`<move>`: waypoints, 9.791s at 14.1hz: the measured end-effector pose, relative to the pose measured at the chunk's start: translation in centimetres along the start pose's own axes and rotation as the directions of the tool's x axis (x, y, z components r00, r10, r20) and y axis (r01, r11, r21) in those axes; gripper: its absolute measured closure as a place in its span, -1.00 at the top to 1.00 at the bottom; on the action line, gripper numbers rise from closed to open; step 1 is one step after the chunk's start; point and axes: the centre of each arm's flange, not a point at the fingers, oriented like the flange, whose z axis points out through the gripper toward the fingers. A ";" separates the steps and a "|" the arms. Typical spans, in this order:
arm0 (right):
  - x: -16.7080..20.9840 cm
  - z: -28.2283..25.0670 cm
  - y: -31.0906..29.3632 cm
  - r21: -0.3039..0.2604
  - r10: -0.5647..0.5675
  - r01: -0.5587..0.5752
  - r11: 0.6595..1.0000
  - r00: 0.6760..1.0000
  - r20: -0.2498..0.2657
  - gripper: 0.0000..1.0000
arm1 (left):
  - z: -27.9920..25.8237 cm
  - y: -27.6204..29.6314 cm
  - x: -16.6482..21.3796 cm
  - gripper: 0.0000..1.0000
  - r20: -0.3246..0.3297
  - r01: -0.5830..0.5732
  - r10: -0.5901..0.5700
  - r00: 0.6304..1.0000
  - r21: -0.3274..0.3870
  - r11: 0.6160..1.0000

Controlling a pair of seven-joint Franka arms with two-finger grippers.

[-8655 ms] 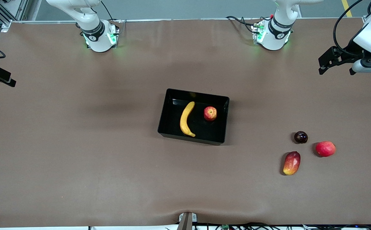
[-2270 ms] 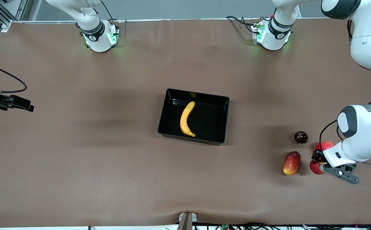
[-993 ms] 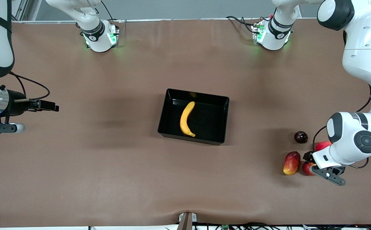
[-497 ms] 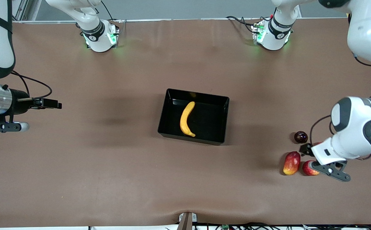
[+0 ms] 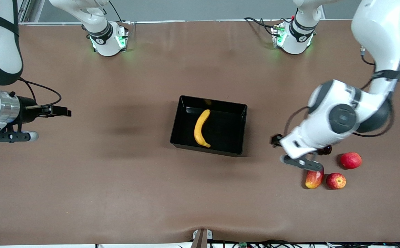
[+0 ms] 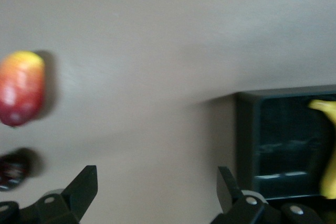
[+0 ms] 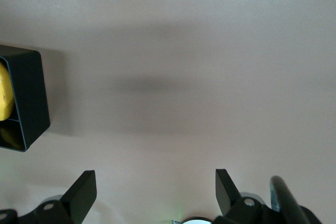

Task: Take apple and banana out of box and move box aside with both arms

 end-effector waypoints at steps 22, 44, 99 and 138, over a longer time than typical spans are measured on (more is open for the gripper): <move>0.4 9.0 -3.5 0.010 0.032 -0.033 0.999 0.994 0.104 1.00 | 21.6 29.7 -8.2 1.00 -0.139 0.027 -0.032 0.990 -0.033 0.999; -3.4 22.4 -24.4 0.022 0.134 -0.133 0.991 0.985 -0.105 1.00 | 8.4 28.8 -5.2 -0.29 -0.264 0.073 -0.057 0.963 0.051 0.996; 1.6 20.5 25.8 0.017 0.001 0.001 1.000 0.991 -0.132 -0.90 | 17.2 -16.6 -3.5 0.98 -0.162 -0.339 0.343 0.925 0.056 0.939; 4.8 -8.4 18.6 -0.401 -0.500 0.372 0.837 0.817 -0.288 1.00 | -20.1 -13.5 -7.2 1.00 -0.131 0.280 -0.262 0.956 0.146 0.949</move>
